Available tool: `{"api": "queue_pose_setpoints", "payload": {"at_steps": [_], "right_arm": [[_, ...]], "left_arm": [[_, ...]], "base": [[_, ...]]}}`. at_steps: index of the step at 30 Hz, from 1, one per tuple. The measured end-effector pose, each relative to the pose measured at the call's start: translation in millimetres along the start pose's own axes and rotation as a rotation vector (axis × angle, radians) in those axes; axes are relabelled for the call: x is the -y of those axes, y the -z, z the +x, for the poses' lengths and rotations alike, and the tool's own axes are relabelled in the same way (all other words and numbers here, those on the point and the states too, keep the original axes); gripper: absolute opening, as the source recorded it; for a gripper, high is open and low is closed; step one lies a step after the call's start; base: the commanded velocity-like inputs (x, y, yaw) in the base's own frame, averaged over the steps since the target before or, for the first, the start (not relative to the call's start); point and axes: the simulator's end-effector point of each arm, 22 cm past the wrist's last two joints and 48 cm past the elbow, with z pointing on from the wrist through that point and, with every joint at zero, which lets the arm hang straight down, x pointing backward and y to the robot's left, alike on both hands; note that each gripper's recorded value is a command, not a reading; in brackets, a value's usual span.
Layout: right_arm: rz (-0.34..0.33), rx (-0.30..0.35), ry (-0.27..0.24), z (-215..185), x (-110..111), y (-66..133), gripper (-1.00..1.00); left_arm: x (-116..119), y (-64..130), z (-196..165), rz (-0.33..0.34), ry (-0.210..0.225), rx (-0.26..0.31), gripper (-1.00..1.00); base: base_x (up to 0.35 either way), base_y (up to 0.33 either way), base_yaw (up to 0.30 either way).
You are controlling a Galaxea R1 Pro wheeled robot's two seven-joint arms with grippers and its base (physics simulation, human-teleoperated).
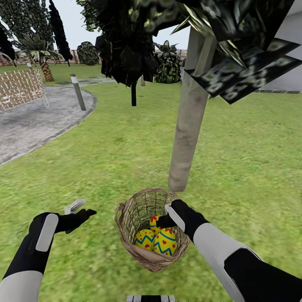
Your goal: Take the three Easter eggs out of the wicker basket on the lawn in the garden, then place them on the lawn next to a single tree (choose any tree) so that all three eggs are next to the same tree and none are left in the basket.
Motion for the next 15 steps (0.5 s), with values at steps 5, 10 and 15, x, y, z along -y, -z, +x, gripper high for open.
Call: {"api": "queue_pose_setpoints", "payload": {"at_steps": [5,10,15], "right_arm": [[0.0,-0.025,-0.003,8,2,-14.6,1.0],[0.001,-0.026,-0.003,10,3,-19.6,1.0],[0.002,-0.026,-0.006,10,4,-20.0,1.0]], "left_arm": [[-8,-11.6,8,-0.016,0.005,-0.022,1.0],[-11,-15.5,11,-0.021,0.007,-0.03,1.0],[-11,-15.5,11,-0.021,0.007,-0.03,1.0]], "base": [[0.0,0.0,0.0],[0.0,0.0,0.0],[0.0,0.0,0.0]]}}
